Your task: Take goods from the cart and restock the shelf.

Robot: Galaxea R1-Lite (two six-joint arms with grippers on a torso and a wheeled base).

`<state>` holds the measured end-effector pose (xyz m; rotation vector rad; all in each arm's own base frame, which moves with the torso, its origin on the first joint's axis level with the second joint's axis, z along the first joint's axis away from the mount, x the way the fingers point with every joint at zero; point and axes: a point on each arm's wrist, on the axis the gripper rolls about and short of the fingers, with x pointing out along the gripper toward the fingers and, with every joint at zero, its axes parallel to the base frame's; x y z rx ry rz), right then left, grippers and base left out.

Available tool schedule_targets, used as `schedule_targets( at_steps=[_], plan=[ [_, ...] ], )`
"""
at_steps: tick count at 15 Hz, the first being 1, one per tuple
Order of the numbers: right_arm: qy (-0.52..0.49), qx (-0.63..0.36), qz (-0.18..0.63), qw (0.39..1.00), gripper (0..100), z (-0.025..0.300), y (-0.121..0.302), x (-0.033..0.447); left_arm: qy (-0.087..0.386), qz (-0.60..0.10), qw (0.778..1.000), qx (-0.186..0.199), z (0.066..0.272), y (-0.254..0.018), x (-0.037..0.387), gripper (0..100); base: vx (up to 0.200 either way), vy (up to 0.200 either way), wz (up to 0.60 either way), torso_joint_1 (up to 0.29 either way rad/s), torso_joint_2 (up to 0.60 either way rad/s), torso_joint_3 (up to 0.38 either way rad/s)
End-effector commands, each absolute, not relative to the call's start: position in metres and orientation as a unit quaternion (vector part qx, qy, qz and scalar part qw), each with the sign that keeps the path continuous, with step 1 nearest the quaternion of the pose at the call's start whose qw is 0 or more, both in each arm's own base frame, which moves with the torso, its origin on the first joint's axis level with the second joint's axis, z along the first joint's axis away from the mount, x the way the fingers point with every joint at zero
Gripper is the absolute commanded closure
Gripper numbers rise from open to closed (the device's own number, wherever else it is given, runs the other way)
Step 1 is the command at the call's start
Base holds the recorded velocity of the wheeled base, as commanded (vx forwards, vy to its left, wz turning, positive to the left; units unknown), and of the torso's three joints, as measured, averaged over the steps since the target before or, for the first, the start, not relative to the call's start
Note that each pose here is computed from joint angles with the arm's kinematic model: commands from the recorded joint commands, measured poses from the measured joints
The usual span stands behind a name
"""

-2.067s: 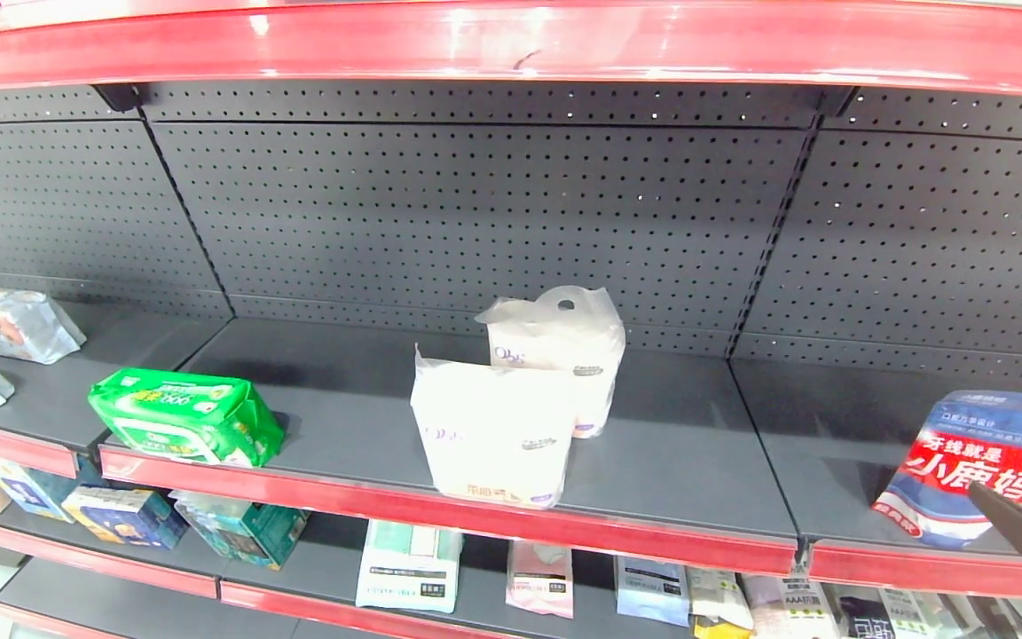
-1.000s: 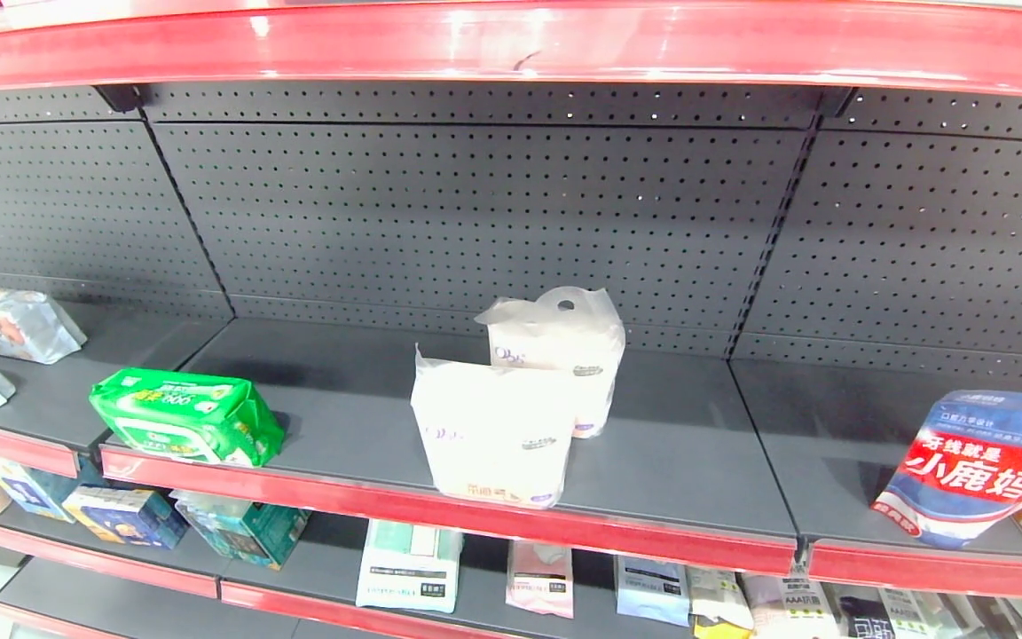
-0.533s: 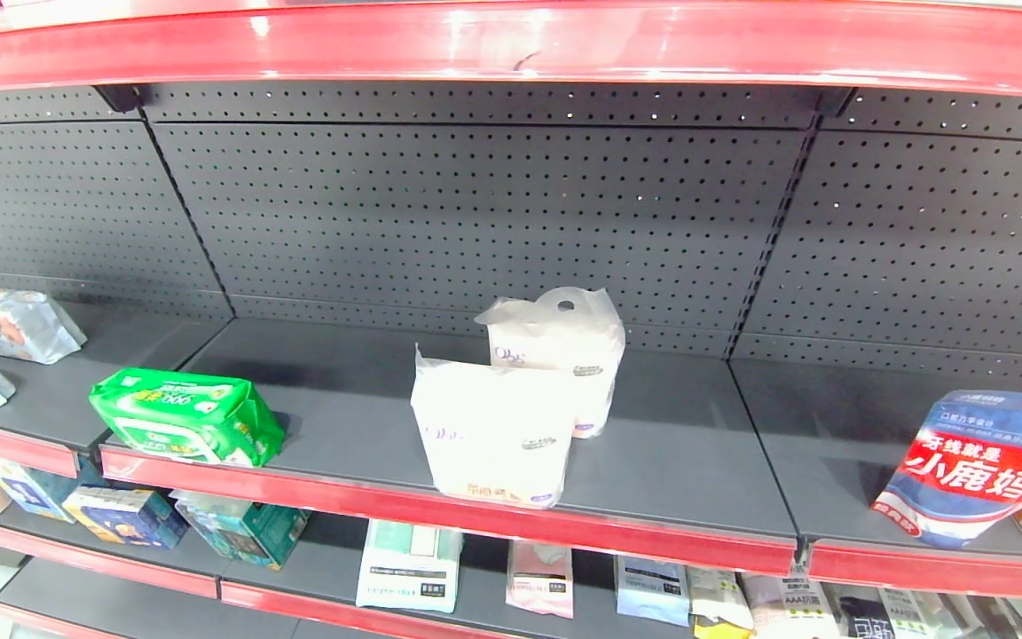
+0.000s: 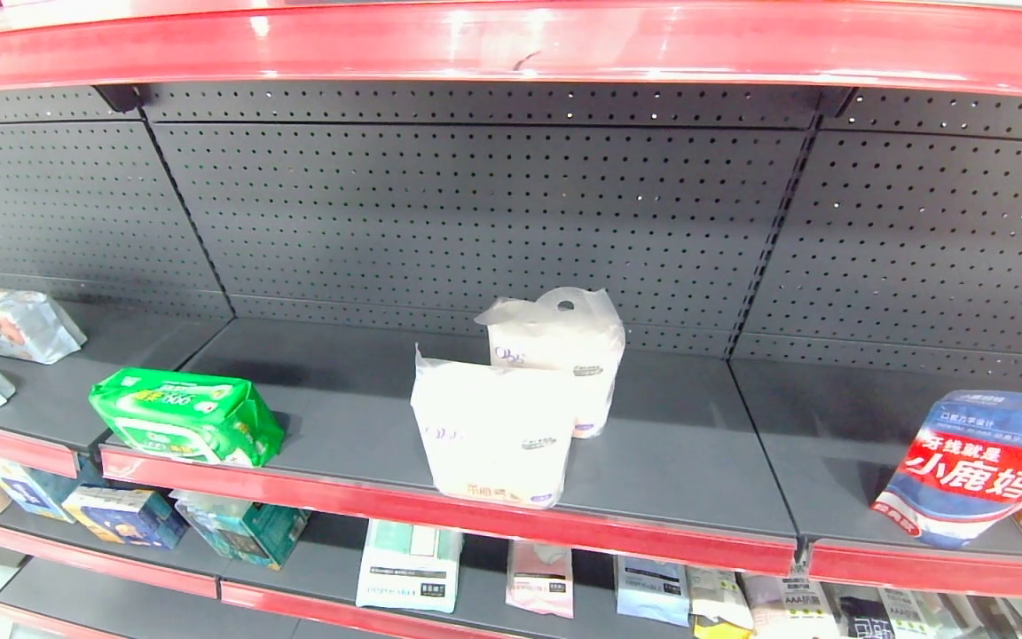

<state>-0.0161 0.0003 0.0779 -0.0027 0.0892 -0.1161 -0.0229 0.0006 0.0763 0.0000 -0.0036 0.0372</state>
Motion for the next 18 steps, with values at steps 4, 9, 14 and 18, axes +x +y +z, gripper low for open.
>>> schedule_targets(
  at_steps=[4, 9, 14, 18],
  plan=[
    [0.048, -0.001, -0.058, 0.997, 0, 0.0780, 0.0002, -0.0156, -0.002, 0.019, 1.000, 0.000, 0.0762, 0.0006, -0.0229, 0, 0.000, 0.000, 0.00, 0.000, 0.00, 0.000],
    [0.048, -0.001, -0.059, 0.997, 0, 0.0780, 0.0003, -0.0156, -0.002, 0.019, 1.000, 0.000, 0.0762, 0.0006, -0.0229, 0, 0.000, 0.000, -0.48, 0.004, 0.00, 0.003],
    [0.048, -0.001, -0.058, 0.997, 0, 0.0780, 0.0002, -0.0156, -0.002, 0.019, 1.000, 0.000, 0.0762, 0.0006, -0.0229, 0, 0.000, 0.000, -0.60, 0.005, 0.00, 0.002],
    [0.048, -0.001, -0.058, 0.997, 0, 0.0779, 0.0002, -0.0156, -0.001, 0.019, 1.000, 0.000, 0.0758, 0.0006, -0.0227, 0, 0.000, 0.000, -0.15, 0.002, 0.00, -0.001]
  ],
)
